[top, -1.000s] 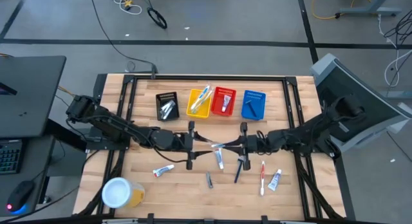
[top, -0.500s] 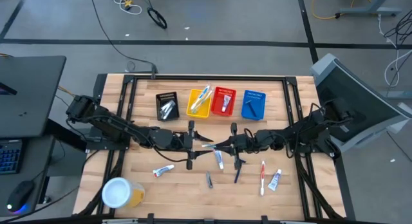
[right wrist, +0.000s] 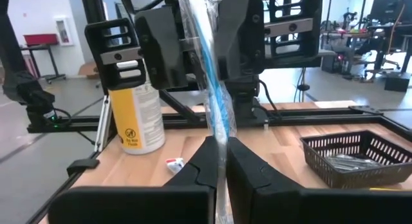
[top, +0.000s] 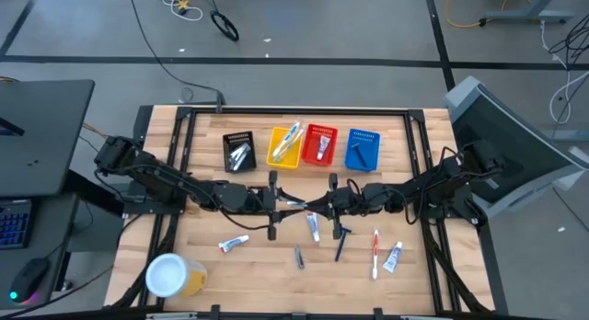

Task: Pick & Place Travel size toiletries
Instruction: Put the blue toothbrush into the yellow bin

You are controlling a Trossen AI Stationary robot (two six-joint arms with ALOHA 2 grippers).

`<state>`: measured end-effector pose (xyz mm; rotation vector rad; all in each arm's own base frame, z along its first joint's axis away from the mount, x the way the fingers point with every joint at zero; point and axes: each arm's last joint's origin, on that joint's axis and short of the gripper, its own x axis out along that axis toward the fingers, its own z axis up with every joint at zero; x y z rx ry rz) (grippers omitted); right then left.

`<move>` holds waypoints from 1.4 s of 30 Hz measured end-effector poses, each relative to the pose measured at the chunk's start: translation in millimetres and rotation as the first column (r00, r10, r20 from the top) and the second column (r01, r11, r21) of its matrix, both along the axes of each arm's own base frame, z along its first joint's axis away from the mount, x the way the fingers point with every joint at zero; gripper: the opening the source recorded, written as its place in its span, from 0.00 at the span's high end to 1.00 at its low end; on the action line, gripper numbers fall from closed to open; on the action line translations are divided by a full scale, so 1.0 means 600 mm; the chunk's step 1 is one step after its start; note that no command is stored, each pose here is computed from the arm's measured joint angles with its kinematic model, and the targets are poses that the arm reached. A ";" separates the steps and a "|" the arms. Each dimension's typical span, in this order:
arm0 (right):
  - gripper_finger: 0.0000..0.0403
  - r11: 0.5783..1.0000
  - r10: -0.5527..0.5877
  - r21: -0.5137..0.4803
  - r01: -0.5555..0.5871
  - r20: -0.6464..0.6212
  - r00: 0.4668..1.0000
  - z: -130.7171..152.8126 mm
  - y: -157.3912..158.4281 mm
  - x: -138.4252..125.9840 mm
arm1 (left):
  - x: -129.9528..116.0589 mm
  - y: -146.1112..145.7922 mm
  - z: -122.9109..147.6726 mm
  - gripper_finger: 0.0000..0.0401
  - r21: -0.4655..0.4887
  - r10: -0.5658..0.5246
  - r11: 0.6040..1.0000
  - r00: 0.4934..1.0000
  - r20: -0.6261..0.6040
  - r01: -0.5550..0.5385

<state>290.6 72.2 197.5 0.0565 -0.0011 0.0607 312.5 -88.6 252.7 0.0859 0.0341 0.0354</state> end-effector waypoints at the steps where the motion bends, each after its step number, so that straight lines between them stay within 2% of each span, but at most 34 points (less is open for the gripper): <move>1: 0.96 1.000 -0.001 0.000 0.001 0.000 1.000 0.000 0.000 0.000 | 0.000 0.001 0.000 0.77 0.001 0.015 1.000 1.000 -0.002 -0.015; 9: 0.83 1.000 -0.005 -0.029 0.003 -0.049 0.999 -0.008 0.000 0.000 | 0.000 0.003 -0.006 0.90 0.009 0.063 0.998 0.997 -0.033 -0.063; 15: 0.77 0.999 -0.017 -0.037 0.015 -0.064 0.998 -0.011 -0.001 0.000 | -0.001 0.004 -0.014 0.91 -0.005 0.085 0.996 0.993 -0.080 -0.086; 19: 0.76 0.992 -0.112 -0.063 0.105 -0.113 0.987 -0.019 -0.006 -0.001 | -0.005 0.011 -0.029 0.88 -0.012 0.206 0.978 0.966 -0.157 -0.210; 24: 0.76 0.971 -0.232 -0.129 0.203 -0.279 0.932 -0.049 -0.013 -0.008 | -0.005 0.036 -0.039 0.91 -0.027 0.372 0.923 0.907 -0.197 -0.385; 29: 0.76 0.971 -0.235 -0.134 0.200 -0.335 0.912 -0.058 -0.019 -0.010 | 0.016 0.092 -0.012 0.91 -0.017 0.479 0.870 0.854 -0.204 -0.492; 32: 0.76 0.970 -0.237 -0.134 0.203 -0.335 0.912 -0.058 -0.020 -0.010 | 0.032 0.147 0.023 0.90 -0.018 0.514 0.841 0.808 -0.287 -0.541; 36: 0.76 0.970 -0.237 -0.133 0.203 -0.334 0.912 -0.058 -0.021 -0.010 | 0.030 0.229 0.061 0.90 -0.087 0.478 0.819 0.758 -0.445 -0.568; 42: 0.76 0.970 -0.236 -0.133 0.202 -0.334 0.912 -0.058 -0.020 -0.010 | 0.005 0.325 0.059 0.91 -0.180 0.417 0.794 0.735 -0.536 -0.581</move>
